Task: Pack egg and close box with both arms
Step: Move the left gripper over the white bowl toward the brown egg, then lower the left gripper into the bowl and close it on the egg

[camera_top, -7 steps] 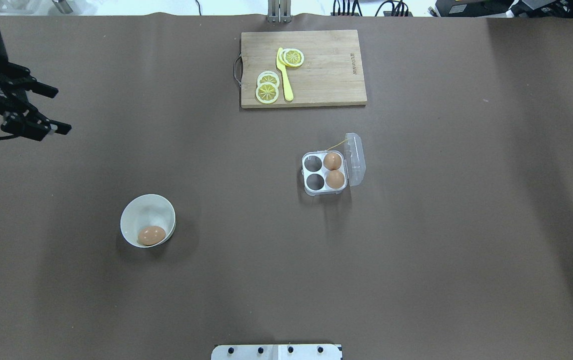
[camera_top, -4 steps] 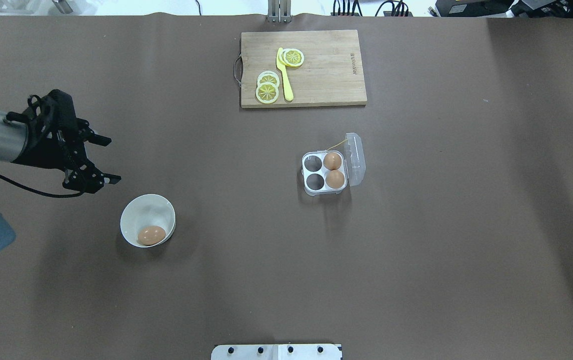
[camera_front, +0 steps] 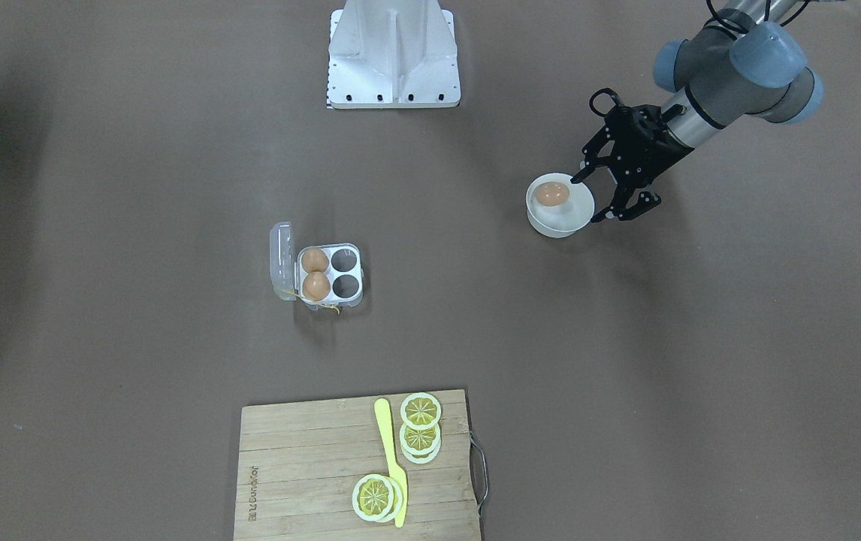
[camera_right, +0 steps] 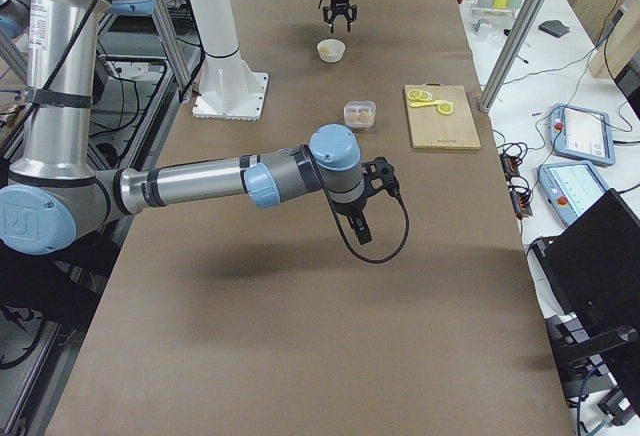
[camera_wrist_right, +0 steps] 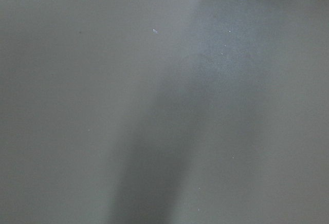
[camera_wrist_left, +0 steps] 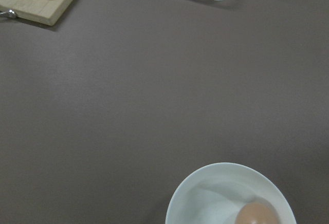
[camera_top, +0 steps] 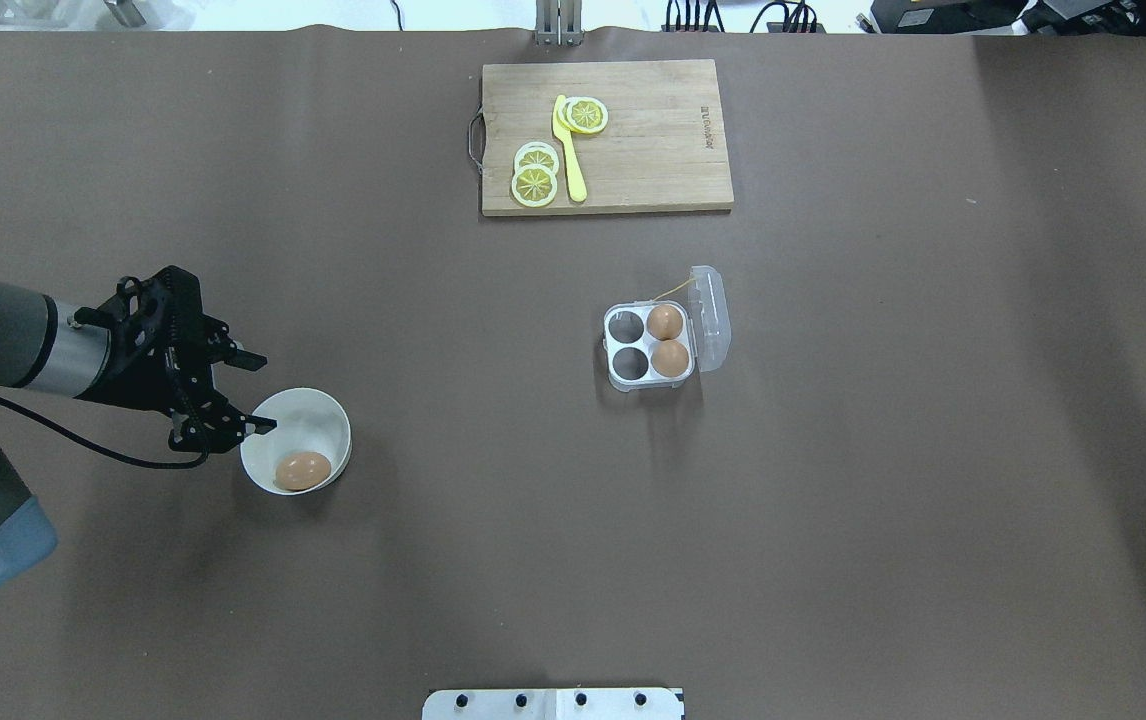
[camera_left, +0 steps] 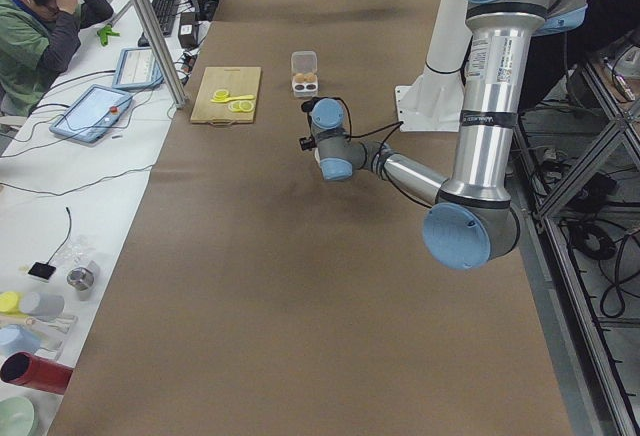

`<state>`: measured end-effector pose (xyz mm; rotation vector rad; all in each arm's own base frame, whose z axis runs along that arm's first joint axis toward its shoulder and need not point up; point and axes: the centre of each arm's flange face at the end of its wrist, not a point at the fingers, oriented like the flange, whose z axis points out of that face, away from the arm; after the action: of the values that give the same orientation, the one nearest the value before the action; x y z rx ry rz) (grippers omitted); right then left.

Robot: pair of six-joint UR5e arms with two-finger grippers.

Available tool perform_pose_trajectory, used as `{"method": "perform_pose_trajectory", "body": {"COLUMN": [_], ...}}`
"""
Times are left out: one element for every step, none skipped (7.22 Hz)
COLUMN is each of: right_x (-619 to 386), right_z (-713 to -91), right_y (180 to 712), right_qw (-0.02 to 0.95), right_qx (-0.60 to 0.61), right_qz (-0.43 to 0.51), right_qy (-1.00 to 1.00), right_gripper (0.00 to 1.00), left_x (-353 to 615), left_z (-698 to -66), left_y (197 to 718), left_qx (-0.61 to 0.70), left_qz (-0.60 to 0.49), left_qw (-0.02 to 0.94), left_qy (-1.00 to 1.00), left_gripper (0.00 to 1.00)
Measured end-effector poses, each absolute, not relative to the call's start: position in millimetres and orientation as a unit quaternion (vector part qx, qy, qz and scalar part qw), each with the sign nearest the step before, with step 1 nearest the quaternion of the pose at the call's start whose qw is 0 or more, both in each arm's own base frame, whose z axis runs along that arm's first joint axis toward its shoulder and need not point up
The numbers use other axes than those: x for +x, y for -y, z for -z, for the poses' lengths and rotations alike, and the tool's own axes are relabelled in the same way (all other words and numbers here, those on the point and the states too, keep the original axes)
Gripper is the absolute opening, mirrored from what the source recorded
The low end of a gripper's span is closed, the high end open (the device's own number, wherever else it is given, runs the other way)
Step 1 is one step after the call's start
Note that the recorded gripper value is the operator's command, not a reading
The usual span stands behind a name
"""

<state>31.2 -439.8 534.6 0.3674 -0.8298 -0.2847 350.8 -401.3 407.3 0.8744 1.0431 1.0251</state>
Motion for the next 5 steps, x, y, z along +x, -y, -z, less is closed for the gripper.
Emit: {"method": "perform_pose_trajectory", "body": {"right_x": [31,31,31,31,31], "right_z": [-535,-535,-535,-535,-535], "right_y": [440,440,439,439,439], "right_qw": [0.889,0.889,0.889,0.889,0.889], "right_qx": [0.177,0.177,0.177,0.177,0.176], "right_qz": [0.137,0.137,0.138,0.137,0.137], "right_qy": [0.399,0.399,0.399,0.399,0.399], "right_gripper": [1.00,1.00,1.00,1.00,1.00], "left_x": [366,383,395,400,404], "left_z": [-413,-417,-419,-422,-425], "left_y": [392,380,372,369,369], "left_qx": [0.381,0.379,0.378,0.377,0.375], "left_qz": [-0.460,-0.465,-0.469,-0.470,-0.471], "left_qw": [0.658,0.659,0.659,0.660,0.662], "left_qy": [-0.458,-0.454,-0.450,-0.448,-0.446], "left_gripper": [0.77,0.77,0.77,0.77,0.77]}}
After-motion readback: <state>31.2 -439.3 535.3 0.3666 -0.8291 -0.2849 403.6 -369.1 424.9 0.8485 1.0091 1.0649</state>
